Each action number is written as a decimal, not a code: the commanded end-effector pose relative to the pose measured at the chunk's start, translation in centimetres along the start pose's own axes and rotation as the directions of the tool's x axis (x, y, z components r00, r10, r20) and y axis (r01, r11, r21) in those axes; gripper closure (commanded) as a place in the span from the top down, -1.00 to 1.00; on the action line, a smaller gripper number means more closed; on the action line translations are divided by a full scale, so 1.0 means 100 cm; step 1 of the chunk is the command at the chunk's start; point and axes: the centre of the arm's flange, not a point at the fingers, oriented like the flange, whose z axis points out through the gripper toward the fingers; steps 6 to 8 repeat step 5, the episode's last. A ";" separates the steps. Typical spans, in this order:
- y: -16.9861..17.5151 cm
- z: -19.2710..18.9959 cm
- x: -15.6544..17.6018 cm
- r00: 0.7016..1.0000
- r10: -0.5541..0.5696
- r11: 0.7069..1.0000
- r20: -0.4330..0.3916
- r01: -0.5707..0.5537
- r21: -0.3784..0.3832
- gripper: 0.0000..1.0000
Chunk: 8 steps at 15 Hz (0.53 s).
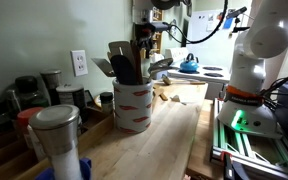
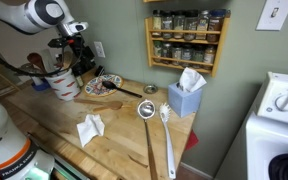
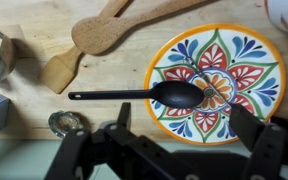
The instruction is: Put the black ladle on the floral plate
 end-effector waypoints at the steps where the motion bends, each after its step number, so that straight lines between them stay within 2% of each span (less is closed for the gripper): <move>1: -0.019 -0.041 -0.062 0.988 -0.142 0.990 -0.058 0.142 -0.010 1.00; 2: -0.026 -0.046 -0.069 0.976 -0.195 0.981 -0.102 0.194 -0.017 1.00; 3: -0.024 -0.031 -0.035 0.991 -0.123 0.992 -0.060 0.122 -0.020 1.00; 5: -0.033 -0.044 -0.052 0.981 -0.168 0.986 -0.098 0.166 -0.030 1.00; 8: -0.033 -0.044 -0.052 0.981 -0.168 0.986 -0.098 0.166 -0.030 1.00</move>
